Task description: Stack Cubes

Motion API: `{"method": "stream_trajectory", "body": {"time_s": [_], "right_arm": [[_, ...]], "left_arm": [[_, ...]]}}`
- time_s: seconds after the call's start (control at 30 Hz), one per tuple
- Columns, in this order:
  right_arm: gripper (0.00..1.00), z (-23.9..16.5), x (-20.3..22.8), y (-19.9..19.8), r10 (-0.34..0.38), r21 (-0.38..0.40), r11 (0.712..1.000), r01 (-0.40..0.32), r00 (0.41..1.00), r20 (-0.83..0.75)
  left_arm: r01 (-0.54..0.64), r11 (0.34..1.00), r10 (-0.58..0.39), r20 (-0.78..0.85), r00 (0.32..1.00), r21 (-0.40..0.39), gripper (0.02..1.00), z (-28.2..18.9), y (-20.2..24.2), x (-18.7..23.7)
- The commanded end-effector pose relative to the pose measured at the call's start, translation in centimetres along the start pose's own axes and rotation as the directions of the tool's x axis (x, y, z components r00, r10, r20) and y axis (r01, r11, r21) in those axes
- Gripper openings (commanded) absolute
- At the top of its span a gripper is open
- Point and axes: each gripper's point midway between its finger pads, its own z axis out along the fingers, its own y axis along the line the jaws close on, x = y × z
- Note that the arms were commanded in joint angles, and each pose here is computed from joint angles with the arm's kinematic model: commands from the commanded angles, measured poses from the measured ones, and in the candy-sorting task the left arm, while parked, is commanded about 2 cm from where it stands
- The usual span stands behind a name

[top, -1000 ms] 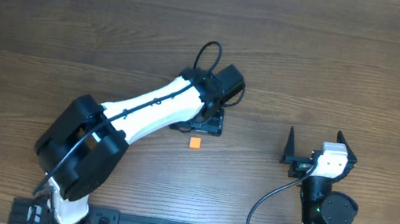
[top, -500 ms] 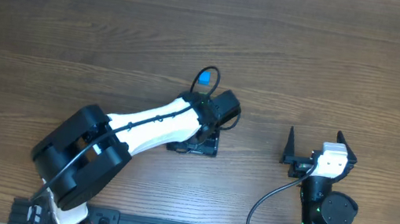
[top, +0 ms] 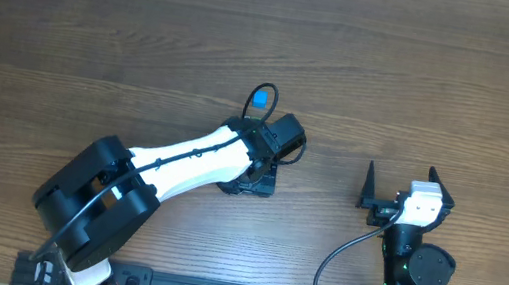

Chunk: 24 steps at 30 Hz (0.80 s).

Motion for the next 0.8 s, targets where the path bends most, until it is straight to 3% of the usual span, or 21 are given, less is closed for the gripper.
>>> {"method": "stream_trajectory", "body": {"time_s": [0.03, 0.17, 0.4, 0.8], "right_arm": [[0.991, 0.0, 0.1, 0.0, -0.005, 0.004, 1.000, 0.005, 1.000, 0.000], [0.993, 0.0, 0.1, 0.0, -0.005, 0.004, 1.000, 0.005, 1.000, 0.000], [0.991, 0.0, 0.1, 0.0, -0.005, 0.004, 1.000, 0.005, 1.000, 0.000], [0.993, 0.0, 0.1, 0.0, -0.005, 0.004, 1.000, 0.005, 1.000, 0.000]], "left_arm": [[0.007, 1.000, -0.007, 0.005, 1.000, 0.013, 0.303, -0.7, 0.0, -0.1], [0.007, 1.000, -0.007, 0.004, 1.000, 0.012, 0.205, -0.7, 0.0, 0.0], [0.011, 1.000, -0.011, 0.002, 1.000, 0.029, 0.119, -1.8, -0.3, 0.0], [0.055, 0.997, -0.061, 0.119, 0.991, 0.046, 0.102, -10.3, -1.2, -4.8]]}}
